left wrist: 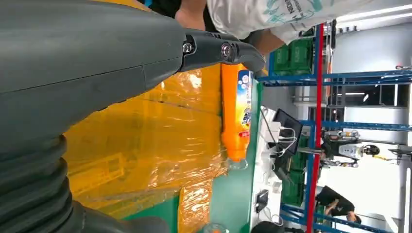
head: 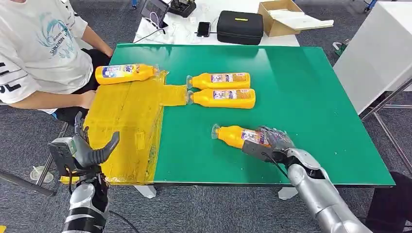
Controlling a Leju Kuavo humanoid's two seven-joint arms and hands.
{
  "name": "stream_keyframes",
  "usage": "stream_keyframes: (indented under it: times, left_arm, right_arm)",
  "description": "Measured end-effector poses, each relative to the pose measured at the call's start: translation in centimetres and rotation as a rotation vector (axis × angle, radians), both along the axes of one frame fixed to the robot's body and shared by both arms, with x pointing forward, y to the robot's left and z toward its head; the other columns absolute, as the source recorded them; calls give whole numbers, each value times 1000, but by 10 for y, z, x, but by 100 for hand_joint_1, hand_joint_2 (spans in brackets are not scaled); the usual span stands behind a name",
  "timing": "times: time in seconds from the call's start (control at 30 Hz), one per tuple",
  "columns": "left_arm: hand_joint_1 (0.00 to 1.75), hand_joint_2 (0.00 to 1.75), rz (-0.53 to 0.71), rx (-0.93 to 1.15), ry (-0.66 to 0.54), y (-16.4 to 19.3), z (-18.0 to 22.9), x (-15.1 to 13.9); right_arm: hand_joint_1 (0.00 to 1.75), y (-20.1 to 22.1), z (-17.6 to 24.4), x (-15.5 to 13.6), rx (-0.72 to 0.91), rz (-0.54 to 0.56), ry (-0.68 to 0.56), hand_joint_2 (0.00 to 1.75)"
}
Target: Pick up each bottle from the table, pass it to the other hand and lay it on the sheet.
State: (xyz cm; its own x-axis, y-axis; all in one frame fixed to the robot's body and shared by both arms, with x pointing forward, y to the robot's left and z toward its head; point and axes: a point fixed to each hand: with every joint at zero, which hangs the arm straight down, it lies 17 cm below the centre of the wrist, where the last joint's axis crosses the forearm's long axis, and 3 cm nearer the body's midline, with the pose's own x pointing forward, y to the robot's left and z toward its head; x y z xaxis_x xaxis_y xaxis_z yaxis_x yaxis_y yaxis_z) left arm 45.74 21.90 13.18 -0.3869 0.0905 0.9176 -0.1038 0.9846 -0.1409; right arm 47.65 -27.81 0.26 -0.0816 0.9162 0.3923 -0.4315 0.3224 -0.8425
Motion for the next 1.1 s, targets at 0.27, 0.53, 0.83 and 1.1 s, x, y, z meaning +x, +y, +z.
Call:
stream_keyframes:
  times: [0.27, 0.53, 0.83, 1.1]
  left_arm:
    - [0, 175, -4, -1, 12, -2, -4, 1]
    - [0, 175, -6, -3, 20, -3, -7, 2]
    - [0, 175, -45, -49, 30, -11, -10, -2]
    - [0, 175, -283, -177, 53, -69, -2, -13]
  right_arm:
    - [175, -4, -1, -1, -5, 6, 7, 175]
    - [175, -2, 1, -1, 14, 8, 5, 175]
    - [175, 58, 81, -10, 305, -21, -444, 175]
    - [175, 87, 193, -44, 505, -92, -953, 175]
